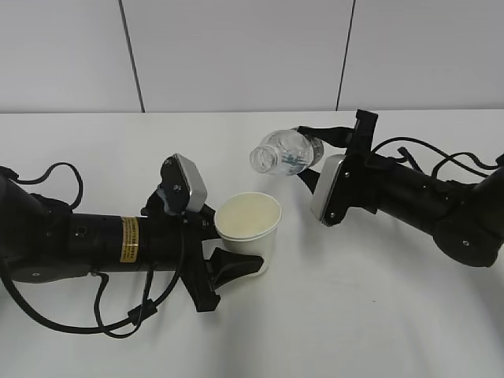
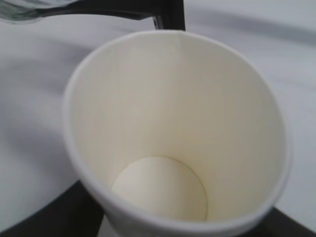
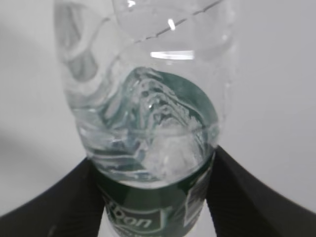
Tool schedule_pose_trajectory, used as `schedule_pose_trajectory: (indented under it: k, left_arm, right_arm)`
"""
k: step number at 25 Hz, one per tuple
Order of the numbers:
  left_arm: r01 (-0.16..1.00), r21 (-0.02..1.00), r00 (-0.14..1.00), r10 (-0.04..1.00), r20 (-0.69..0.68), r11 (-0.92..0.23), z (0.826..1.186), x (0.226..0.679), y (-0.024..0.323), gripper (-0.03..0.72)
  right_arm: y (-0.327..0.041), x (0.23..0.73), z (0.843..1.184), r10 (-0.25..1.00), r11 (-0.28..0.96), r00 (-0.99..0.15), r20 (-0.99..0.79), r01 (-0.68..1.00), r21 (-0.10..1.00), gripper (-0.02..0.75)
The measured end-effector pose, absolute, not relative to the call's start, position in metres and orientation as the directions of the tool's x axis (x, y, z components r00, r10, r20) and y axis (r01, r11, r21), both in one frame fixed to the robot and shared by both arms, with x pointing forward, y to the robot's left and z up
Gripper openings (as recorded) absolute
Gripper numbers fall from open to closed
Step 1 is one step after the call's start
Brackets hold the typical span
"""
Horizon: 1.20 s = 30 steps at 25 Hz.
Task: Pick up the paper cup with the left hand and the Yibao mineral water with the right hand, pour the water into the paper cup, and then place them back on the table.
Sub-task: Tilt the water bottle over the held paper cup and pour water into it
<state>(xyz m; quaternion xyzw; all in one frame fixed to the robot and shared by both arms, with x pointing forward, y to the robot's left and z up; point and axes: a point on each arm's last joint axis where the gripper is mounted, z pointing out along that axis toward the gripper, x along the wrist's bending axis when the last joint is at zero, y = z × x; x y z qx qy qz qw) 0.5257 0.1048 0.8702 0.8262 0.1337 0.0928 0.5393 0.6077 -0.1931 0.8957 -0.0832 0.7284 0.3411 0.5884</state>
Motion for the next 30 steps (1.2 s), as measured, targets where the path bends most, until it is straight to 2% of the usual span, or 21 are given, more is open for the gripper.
schedule_pose_trajectory:
  k: [30]
  left_arm:
    - [0.129, 0.918, 0.942, 0.335, 0.005, -0.376, 0.8706, 0.5267, 0.105, 0.444]
  right_arm:
    - [-0.1913, 0.6174, 0.9032, 0.109, 0.795, -0.13, -0.986, -0.584, 0.165, 0.425]
